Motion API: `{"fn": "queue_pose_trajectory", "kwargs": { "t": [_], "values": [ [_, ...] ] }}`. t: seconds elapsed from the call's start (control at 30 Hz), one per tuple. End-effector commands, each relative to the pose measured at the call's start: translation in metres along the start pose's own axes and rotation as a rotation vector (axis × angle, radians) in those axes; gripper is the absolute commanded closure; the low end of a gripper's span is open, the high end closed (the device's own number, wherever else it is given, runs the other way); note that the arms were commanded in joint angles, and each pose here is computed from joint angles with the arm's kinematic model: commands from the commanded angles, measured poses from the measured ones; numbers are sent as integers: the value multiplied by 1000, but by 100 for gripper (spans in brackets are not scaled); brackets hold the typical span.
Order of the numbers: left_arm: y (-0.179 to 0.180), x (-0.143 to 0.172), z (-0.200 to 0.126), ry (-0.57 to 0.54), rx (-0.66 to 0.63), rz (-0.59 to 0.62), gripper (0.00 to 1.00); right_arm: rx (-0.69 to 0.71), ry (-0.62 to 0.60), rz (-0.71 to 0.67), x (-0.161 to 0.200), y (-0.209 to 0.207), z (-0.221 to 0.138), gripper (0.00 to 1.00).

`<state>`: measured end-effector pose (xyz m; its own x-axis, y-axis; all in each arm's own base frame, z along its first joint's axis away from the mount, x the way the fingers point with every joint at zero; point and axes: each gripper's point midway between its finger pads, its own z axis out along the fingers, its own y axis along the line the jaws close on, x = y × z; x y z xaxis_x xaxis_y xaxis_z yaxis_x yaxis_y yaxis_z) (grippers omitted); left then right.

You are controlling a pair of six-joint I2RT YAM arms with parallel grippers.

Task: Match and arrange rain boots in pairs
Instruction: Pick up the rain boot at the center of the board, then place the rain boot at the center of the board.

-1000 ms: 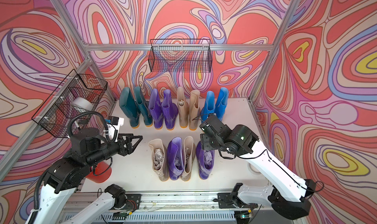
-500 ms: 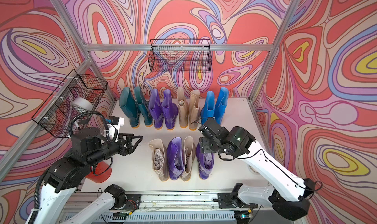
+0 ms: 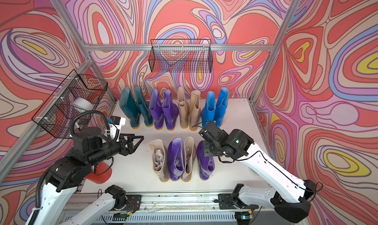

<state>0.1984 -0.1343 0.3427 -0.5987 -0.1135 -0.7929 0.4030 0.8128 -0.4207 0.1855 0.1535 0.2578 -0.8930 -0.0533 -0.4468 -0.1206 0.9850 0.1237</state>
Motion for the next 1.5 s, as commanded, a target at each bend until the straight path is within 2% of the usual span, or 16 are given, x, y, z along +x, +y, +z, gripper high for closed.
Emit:
{"fn": "queue_pose_trajectory", "kwargs": {
  "t": [0.0, 0.2, 0.3, 0.6, 0.8, 0.93, 1.13, 1.3, 1.47],
  "values": [
    [-8, -5, -5, -13, 27, 23, 33, 20, -55, 17, -8, -9, -17, 87],
    [-6, -4, -7, -19, 21, 27, 33, 81, -159, 42, -22, -33, -55, 90],
    [-6, -4, -10, -25, 16, 29, 33, 112, -171, 43, -22, -43, -68, 91],
    [-4, -1, -11, -27, 13, 28, 33, 153, -132, 58, -6, -56, -59, 92],
    [-4, 1, -11, -20, 14, 24, 33, 178, -124, 68, 3, -63, -49, 86],
    [-4, 0, -11, -23, 16, 21, 33, 208, -124, 81, 8, -71, -45, 73],
    [-4, 0, -11, -21, 13, 19, 33, 195, -160, 85, 3, -73, -57, 67],
    [-5, -1, -10, -19, 18, 15, 33, 122, -194, 52, -15, -54, -68, 67],
    [-3, -1, -9, -15, 6, 18, 33, -14, -176, -23, -41, -4, -63, 66]
  ]
}}
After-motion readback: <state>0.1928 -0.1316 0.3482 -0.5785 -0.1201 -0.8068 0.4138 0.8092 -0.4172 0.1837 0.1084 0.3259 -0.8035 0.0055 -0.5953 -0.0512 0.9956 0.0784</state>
